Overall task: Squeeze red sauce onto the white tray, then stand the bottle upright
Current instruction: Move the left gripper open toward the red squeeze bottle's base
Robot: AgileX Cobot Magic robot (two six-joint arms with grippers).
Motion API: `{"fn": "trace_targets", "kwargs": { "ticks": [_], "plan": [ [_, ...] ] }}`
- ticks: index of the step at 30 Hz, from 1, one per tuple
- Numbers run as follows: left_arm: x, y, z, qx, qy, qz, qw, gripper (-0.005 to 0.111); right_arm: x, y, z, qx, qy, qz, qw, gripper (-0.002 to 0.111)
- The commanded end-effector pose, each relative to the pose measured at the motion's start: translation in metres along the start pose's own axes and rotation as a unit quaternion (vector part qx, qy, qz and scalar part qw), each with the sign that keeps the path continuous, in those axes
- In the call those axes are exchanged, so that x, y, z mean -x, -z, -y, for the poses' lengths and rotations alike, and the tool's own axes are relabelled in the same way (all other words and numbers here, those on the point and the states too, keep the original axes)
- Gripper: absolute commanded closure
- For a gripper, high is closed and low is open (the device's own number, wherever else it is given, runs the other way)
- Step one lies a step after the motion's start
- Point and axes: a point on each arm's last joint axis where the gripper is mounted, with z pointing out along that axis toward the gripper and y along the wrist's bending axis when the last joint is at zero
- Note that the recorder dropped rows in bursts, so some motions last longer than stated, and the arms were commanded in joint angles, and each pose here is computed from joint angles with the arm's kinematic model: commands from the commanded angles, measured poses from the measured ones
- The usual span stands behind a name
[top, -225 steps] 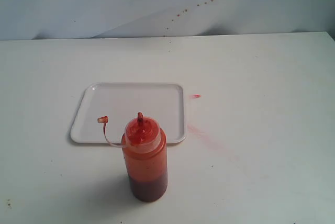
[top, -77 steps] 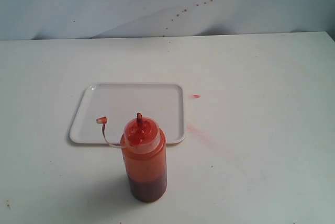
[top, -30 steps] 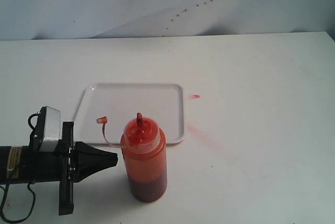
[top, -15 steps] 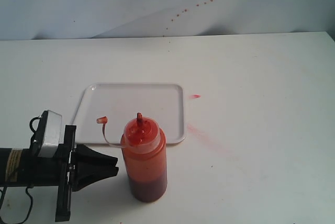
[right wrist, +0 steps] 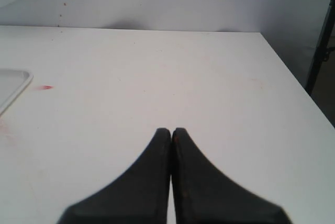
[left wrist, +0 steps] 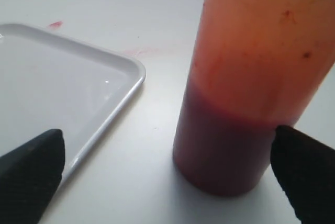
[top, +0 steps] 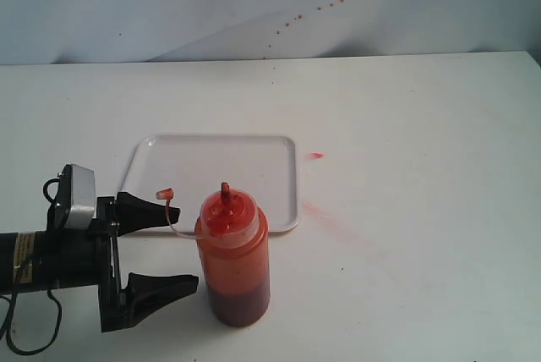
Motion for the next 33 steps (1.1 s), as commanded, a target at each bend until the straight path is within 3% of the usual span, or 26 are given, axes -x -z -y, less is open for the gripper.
{"fn": "trace_targets", "kwargs": {
  "ticks": [1, 11, 33],
  "plan": [
    [0.0011, -0.0011, 0.0001, -0.002, 0.008, 0.008, 1.000, 0.003, -0.0002, -0.0001, -0.0001, 0.001, 0.002, 0.004, 1.000, 0.108],
    [0.0022, -0.0014, -0.0021, 0.003, -0.027, 0.010, 1.000, 0.003, -0.0002, -0.0001, -0.0001, 0.001, 0.002, 0.004, 1.000, 0.108],
    [0.0015, -0.0029, 0.0024, -0.019, -0.047, 0.005, 0.999, 0.003, -0.0002, -0.0001, -0.0001, 0.001, 0.002, 0.004, 1.000, 0.108]
  ]
}}
